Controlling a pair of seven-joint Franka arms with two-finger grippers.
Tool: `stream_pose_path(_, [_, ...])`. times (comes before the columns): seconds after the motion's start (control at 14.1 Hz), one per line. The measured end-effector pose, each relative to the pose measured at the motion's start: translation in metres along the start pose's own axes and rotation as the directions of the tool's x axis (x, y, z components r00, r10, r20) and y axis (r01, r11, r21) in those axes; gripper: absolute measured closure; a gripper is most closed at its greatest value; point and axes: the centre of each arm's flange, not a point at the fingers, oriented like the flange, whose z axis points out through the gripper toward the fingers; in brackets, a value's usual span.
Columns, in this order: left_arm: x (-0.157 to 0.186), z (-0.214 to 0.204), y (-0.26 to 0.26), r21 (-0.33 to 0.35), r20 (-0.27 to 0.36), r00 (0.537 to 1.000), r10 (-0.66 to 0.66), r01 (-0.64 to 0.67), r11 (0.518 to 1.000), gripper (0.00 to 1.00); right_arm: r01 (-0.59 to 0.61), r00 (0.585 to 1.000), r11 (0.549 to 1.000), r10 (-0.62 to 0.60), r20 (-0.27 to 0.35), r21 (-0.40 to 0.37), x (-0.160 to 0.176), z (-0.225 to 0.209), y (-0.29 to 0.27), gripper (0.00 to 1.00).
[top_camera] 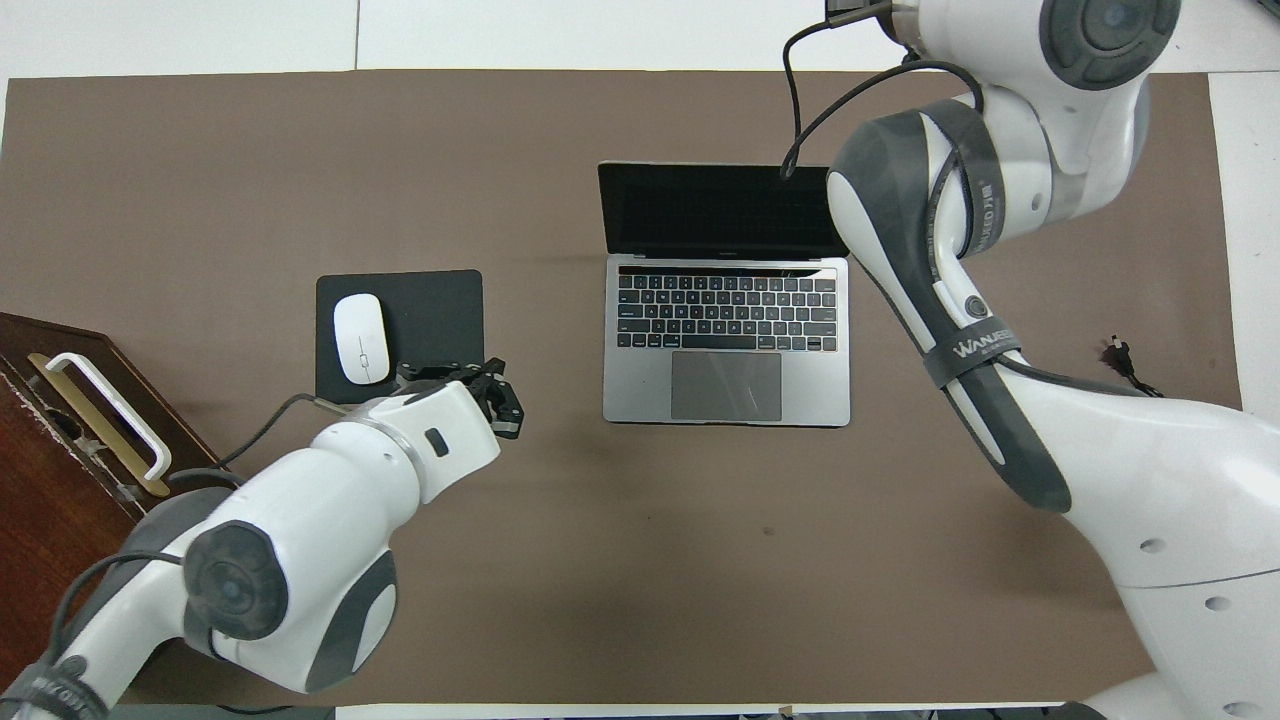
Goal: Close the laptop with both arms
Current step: 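Reach the right gripper to the laptop lid while the left gripper approaches the base, then push the laptop lid down with the right gripper while the left gripper steadies the base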
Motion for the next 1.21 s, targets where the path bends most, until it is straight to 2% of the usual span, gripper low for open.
stream_pose_path(0.21, [-0.009,0.035,0.027,-0.024,-0.048,0.998,0.034,-0.035,0.999,0.99,-0.063,0.998,0.998,0.063,0.013,0.010,-0.006,0.009,-0.018,0.99])
stream_pose_path(0.43, [-0.015,0.052,0.044,-0.039,-0.086,0.994,0.061,-0.064,0.997,0.99,-0.134,0.991,0.990,0.133,0.025,0.035,-0.013,0.014,-0.056,0.99])
stream_pose_path(0.78, [-0.036,0.090,0.070,-0.060,-0.154,0.983,0.101,-0.111,0.992,0.99,-0.148,0.988,0.987,0.145,0.044,0.065,-0.021,0.011,-0.100,0.99])
stream_pose_path(1.21, [-0.065,0.128,0.088,-0.073,-0.180,0.975,0.134,-0.149,0.986,0.99,-0.227,0.962,0.971,0.212,0.174,0.068,-0.032,0.022,-0.095,0.99])
